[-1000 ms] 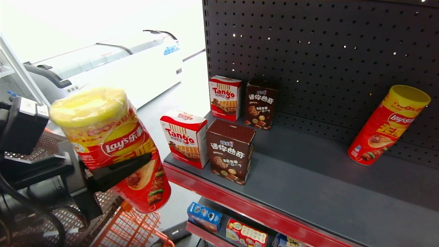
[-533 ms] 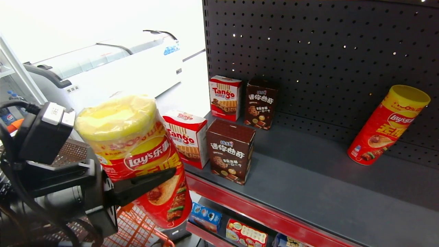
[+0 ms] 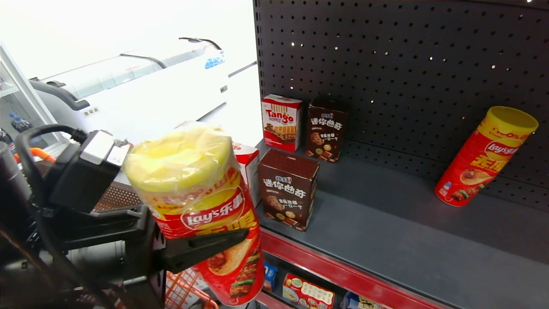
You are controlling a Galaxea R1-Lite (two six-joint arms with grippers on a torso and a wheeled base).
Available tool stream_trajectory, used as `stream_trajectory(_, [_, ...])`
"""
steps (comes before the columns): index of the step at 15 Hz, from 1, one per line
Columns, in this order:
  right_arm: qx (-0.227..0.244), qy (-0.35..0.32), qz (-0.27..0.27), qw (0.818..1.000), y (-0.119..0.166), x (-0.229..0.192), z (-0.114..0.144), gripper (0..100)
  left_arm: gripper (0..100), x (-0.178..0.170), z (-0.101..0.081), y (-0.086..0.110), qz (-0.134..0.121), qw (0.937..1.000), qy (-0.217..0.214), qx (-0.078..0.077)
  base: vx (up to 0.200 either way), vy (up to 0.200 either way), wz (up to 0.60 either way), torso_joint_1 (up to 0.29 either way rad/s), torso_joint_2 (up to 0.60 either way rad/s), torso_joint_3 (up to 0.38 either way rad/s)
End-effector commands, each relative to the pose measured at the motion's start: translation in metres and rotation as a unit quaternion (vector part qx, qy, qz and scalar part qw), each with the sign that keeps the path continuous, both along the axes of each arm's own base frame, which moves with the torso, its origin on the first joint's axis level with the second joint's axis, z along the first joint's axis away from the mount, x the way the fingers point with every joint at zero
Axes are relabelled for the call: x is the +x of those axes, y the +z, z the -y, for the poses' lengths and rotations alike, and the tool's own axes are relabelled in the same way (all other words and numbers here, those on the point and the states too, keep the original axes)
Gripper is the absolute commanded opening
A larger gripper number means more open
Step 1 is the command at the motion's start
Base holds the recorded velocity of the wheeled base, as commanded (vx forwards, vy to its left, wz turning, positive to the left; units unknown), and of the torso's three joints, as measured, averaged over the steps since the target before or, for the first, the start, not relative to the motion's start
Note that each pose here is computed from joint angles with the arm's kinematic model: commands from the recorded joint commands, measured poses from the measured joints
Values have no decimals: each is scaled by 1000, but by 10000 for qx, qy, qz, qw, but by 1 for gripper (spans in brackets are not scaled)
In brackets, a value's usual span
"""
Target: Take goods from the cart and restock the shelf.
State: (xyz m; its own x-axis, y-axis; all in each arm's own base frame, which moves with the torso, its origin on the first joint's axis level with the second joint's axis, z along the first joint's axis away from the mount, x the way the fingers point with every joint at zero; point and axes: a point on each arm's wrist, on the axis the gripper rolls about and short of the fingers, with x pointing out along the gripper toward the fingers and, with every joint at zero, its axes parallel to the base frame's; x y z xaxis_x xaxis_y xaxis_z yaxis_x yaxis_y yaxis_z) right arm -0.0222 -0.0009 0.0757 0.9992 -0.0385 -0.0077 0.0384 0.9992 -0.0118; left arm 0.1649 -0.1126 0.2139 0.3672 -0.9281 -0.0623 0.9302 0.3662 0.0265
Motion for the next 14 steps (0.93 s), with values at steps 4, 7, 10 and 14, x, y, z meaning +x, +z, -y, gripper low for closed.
stream_trajectory(4, [-4, 1, -8, 10000, 0, 0, 0, 100, 0, 33, 44, -1, -170, 9978, -640, 88, 0, 0, 0, 0, 0, 0])
stream_trajectory(7, [-4, 1, -8, 10000, 0, 0, 0, 100, 0, 48, 63, -5, -106, 9968, -792, 41, 0, 0, 0, 0, 0, 0])
stream_trajectory(10, [-4, 1, -8, 10000, 0, 0, 0, 100, 0, 56, 77, -5, -44, 9953, -968, -4, 0, 0, 0, 0, 0, 0])
stream_trajectory(14, [-4, 9, -8, 10000, 0, 0, 0, 100, 0, 60, 91, -4, -16, 9928, -1197, -30, 0, 0, 0, 0, 0, 0])
